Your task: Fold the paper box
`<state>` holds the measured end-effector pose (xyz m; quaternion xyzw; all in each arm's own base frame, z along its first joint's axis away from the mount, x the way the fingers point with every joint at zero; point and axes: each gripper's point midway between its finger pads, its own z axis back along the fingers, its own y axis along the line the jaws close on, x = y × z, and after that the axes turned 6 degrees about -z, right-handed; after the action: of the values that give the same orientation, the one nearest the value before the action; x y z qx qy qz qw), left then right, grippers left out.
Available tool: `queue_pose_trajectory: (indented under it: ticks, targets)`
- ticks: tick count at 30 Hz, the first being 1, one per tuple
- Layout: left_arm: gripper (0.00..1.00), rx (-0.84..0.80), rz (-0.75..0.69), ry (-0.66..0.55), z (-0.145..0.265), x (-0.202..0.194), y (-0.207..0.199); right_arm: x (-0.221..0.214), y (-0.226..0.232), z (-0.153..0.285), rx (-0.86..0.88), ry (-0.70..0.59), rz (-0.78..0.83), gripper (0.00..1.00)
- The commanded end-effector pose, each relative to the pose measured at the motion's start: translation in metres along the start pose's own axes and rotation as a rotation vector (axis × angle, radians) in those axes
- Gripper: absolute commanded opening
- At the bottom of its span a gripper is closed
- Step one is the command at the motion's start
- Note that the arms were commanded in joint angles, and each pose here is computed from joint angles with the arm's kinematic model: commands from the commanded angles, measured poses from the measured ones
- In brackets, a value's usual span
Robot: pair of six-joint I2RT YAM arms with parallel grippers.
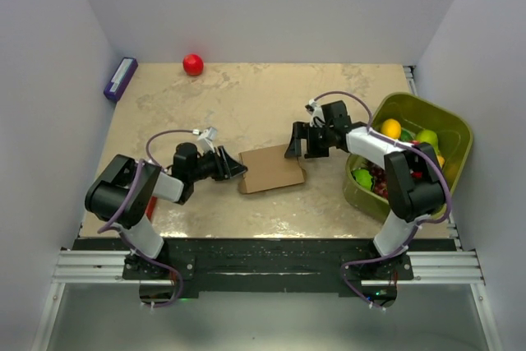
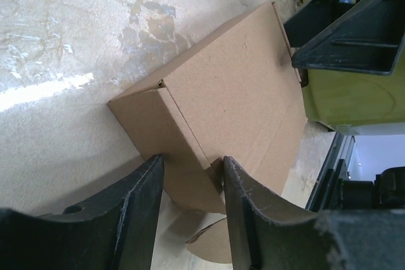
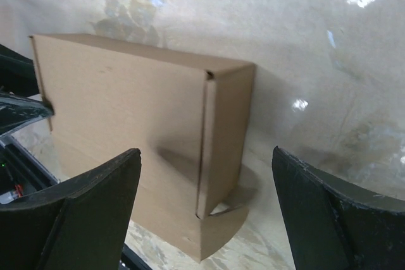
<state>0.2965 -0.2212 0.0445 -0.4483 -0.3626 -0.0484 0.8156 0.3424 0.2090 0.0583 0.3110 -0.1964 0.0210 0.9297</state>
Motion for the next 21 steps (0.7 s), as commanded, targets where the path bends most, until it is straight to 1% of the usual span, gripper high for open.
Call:
queue_pose_trajectory:
  ticks: [1, 5, 9, 11, 17, 21]
  targets:
    - [0.46, 0.063, -0.065, -0.034, 0.002, 0.009, 0.009, 0.008, 0.002, -0.007, -0.023, 0.012, 0.02, 0.88]
    - [0.46, 0.076, -0.076, -0.058, 0.007, 0.015, 0.01, 0.006, 0.011, -0.012, -0.059, 0.019, 0.067, 0.88]
    - [0.45, 0.088, -0.076, -0.072, 0.011, 0.017, 0.012, 0.002, 0.01, -0.021, -0.047, 0.049, 0.051, 0.88]
    - [0.45, 0.094, -0.082, -0.089, 0.014, 0.022, 0.011, -0.004, 0.011, -0.027, -0.021, 0.074, 0.035, 0.88]
    - [0.45, 0.112, -0.099, -0.119, 0.028, 0.031, 0.006, -0.025, 0.035, -0.041, 0.091, 0.117, 0.023, 0.88]
    - [0.51, 0.144, -0.091, -0.13, 0.042, 0.027, 0.01, -0.029, 0.052, -0.052, 0.149, 0.122, 0.019, 0.87]
